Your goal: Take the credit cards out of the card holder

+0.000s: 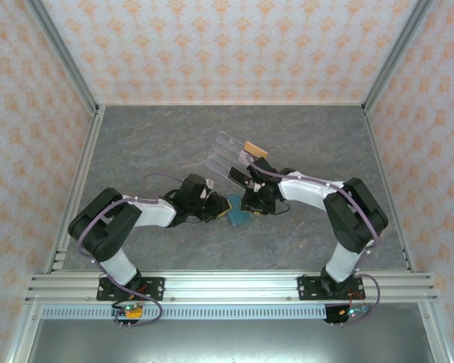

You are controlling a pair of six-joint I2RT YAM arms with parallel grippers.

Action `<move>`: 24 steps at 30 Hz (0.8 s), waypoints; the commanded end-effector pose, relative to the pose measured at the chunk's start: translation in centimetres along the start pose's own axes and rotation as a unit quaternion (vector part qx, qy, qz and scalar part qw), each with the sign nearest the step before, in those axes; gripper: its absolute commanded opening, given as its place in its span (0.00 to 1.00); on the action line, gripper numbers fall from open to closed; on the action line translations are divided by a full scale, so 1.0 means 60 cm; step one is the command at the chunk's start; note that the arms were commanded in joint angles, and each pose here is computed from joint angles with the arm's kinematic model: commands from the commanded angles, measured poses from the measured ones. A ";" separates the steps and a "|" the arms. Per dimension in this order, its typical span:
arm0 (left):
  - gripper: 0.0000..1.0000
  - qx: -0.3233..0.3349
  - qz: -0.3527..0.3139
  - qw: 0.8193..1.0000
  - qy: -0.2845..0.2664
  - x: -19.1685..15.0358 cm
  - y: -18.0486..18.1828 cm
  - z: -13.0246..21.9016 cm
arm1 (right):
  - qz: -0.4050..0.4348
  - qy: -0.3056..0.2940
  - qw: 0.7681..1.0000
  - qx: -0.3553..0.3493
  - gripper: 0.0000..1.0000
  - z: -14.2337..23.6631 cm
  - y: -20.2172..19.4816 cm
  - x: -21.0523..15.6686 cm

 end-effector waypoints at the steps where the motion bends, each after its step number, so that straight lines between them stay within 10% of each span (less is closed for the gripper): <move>1: 0.05 -0.004 -0.041 0.999 -0.015 0.002 -0.025 0.010 | 0.017 -0.042 0.999 0.008 0.40 0.031 0.000 0.006; 10: 0.00 -0.004 -0.073 0.997 -0.028 0.000 -0.040 0.032 | 0.055 -0.022 0.990 0.131 0.50 0.060 0.056 0.013; 24: 0.00 -0.023 -0.078 0.996 -0.026 -0.004 -0.047 0.039 | 0.047 0.010 0.993 0.107 0.42 0.033 0.063 0.027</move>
Point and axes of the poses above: each hand's point on the last joint's axis, 136 mm out from that joint toward the fingers, its own z axis back along the fingers, its own y axis along the line the jaws close on, x = y × z, the point moved 8 cm from there along z, back along the fingers, and after that the axes turned 6 degrees about z, right-handed, at the moved point
